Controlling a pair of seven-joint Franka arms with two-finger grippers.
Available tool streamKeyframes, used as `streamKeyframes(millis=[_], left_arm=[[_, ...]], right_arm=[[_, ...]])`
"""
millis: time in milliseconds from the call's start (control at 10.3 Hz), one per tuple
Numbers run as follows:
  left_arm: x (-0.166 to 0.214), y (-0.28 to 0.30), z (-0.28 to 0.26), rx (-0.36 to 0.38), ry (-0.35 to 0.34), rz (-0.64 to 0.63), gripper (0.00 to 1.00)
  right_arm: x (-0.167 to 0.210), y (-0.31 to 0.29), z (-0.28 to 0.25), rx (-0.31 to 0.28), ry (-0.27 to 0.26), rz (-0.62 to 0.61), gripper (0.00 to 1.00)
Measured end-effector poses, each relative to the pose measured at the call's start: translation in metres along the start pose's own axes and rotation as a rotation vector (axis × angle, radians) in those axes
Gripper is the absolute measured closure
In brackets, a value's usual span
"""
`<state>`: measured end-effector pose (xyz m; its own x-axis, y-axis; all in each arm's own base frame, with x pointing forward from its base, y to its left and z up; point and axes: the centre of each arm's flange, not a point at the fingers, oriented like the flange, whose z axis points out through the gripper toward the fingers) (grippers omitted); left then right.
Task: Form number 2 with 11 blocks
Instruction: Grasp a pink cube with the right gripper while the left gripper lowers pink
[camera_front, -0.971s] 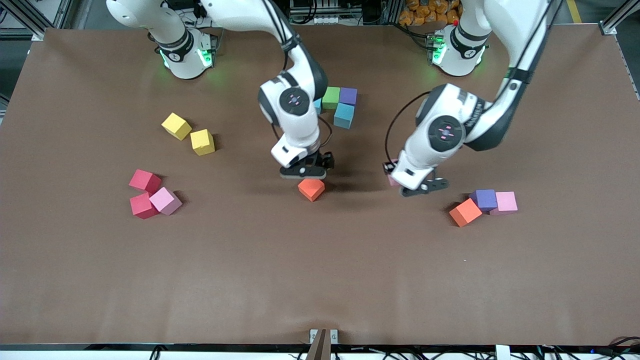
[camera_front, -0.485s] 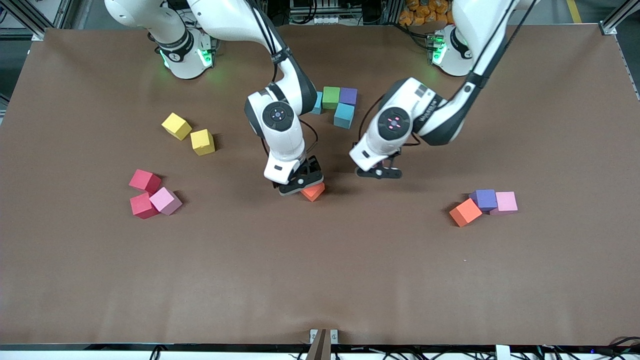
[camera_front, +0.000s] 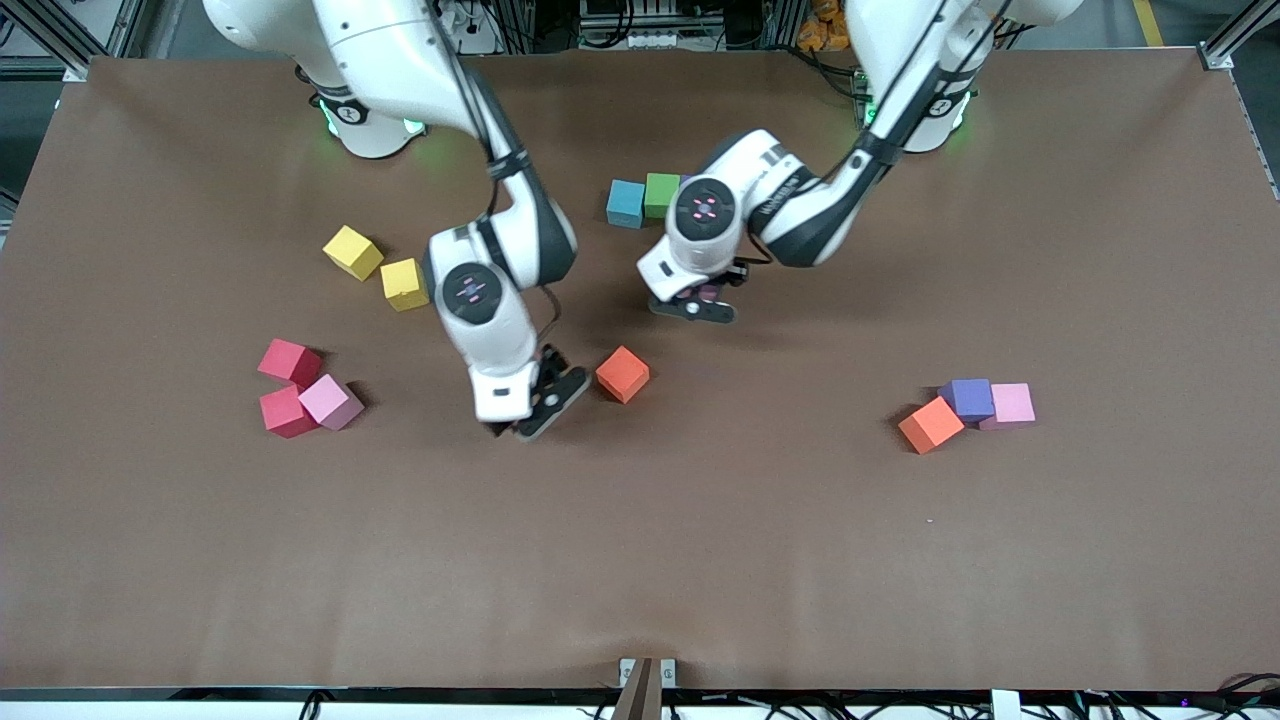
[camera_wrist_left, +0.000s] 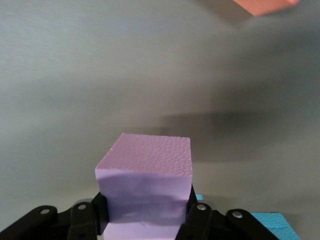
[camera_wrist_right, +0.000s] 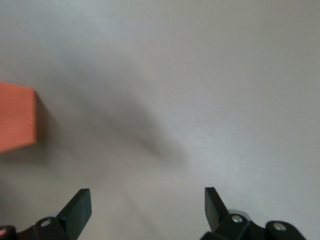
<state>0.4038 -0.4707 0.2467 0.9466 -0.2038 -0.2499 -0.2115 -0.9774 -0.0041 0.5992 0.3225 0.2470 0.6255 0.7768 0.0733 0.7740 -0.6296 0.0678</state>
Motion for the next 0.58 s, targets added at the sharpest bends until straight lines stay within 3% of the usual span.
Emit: streamKeyframes(millis=[583], left_arm=[[-0.005,0.036,0.031,0.033,-0.014,0.0,0.43]], right_arm=[[-0.037,0.067,0.019,0.063,0.004,-0.079,0.0]])
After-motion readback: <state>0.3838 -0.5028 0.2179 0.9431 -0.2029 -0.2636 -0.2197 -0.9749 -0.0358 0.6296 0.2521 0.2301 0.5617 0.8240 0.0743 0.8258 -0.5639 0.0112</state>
